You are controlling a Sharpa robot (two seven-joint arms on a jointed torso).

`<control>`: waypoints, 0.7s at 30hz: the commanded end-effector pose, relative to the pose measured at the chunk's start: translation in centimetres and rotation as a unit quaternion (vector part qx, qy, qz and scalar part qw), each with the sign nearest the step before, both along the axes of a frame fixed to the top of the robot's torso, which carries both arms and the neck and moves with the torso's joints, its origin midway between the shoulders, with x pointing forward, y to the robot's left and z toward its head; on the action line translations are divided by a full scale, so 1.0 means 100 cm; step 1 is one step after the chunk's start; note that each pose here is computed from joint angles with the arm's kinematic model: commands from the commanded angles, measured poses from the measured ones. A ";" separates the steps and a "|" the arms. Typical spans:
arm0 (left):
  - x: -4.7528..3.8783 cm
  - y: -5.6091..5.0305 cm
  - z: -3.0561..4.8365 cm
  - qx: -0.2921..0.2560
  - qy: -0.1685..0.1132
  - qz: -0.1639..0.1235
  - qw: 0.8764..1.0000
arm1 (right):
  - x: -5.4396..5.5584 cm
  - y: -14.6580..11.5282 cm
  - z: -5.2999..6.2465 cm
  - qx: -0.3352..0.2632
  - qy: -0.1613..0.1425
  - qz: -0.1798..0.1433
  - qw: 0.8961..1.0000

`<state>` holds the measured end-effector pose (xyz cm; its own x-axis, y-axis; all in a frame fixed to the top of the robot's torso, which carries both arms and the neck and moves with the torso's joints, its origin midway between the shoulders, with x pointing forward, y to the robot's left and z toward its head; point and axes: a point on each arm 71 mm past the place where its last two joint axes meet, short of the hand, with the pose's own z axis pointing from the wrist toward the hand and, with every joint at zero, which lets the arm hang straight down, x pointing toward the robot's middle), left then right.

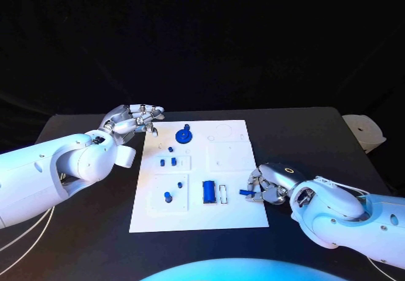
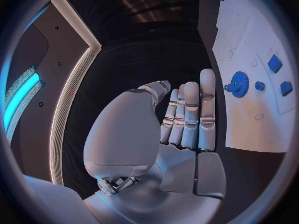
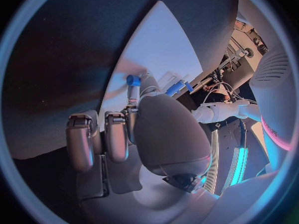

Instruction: Assemble the parts on the task board

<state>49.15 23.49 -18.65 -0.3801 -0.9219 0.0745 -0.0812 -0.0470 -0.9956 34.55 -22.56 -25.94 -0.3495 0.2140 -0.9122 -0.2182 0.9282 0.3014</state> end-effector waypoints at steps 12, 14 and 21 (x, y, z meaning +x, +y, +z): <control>-0.0008 -0.001 0.0008 -0.005 0.001 -0.007 1.000 | -0.006 0.005 -0.002 -0.004 0.018 -0.001 1.000; -0.0008 -0.001 0.0008 -0.005 0.001 -0.007 1.000 | -0.006 0.006 0.001 0.001 0.018 -0.002 1.000; -0.0007 -0.002 0.0007 -0.005 0.001 -0.006 1.000 | -0.006 0.011 0.007 0.035 0.016 -0.014 0.999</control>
<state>49.14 23.56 -18.67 -0.3792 -0.9223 0.0743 -0.0846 -0.0453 -0.9954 34.06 -21.52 -25.27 -0.3637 0.2435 -0.8991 -0.2156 0.9170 0.3356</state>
